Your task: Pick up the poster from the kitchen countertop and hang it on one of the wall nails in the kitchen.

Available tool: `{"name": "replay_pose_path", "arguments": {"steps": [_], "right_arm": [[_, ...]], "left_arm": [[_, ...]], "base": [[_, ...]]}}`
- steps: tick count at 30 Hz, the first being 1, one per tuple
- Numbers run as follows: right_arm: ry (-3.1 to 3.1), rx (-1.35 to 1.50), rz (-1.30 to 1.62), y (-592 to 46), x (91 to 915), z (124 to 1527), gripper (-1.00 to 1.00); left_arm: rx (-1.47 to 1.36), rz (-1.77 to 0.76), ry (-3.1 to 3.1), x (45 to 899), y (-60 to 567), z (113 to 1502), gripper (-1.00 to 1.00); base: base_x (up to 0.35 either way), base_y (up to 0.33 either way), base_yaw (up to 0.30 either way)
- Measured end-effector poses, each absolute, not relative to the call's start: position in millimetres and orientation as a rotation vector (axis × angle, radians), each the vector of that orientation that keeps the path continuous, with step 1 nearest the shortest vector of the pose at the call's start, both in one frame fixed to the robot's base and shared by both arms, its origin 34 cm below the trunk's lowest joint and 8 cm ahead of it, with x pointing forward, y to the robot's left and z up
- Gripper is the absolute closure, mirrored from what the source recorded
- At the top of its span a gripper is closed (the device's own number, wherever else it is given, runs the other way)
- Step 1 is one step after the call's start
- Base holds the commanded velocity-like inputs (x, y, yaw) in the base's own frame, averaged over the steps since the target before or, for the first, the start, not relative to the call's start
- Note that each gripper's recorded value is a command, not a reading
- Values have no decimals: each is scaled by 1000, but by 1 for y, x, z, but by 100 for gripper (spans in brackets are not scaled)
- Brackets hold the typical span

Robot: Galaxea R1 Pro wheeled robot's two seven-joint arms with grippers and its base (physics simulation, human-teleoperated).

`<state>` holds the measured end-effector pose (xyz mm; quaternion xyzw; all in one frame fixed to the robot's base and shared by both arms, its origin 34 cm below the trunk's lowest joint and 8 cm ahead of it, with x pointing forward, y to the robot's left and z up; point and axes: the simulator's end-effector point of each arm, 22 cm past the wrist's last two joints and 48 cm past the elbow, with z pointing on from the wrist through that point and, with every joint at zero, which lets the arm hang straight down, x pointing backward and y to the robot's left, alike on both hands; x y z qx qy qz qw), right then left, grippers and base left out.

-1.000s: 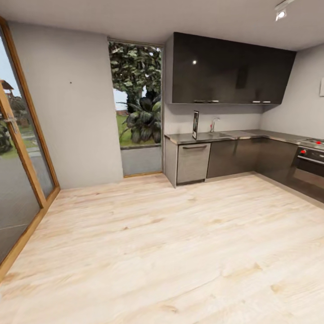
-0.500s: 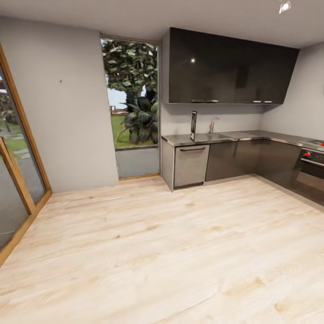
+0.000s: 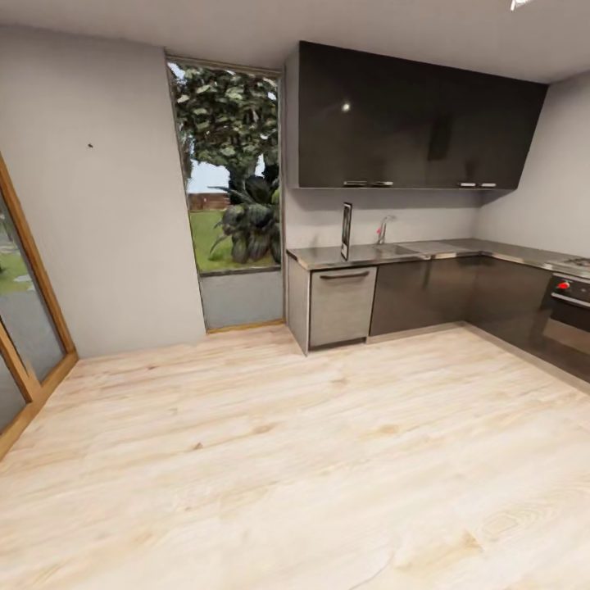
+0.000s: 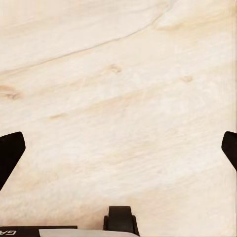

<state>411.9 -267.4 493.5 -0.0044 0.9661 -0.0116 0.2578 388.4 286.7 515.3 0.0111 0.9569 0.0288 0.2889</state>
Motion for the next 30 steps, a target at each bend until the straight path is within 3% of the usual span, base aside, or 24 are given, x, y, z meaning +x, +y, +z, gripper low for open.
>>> {"name": "replay_pose_path", "arguments": {"steps": [30], "right_arm": [[2620, -12, -31, -267, 412, 493, -100]], "left_arm": [[30, 77, 2554, 388, 287, 515, -100]], "base": [[287, -216, 0]]}}
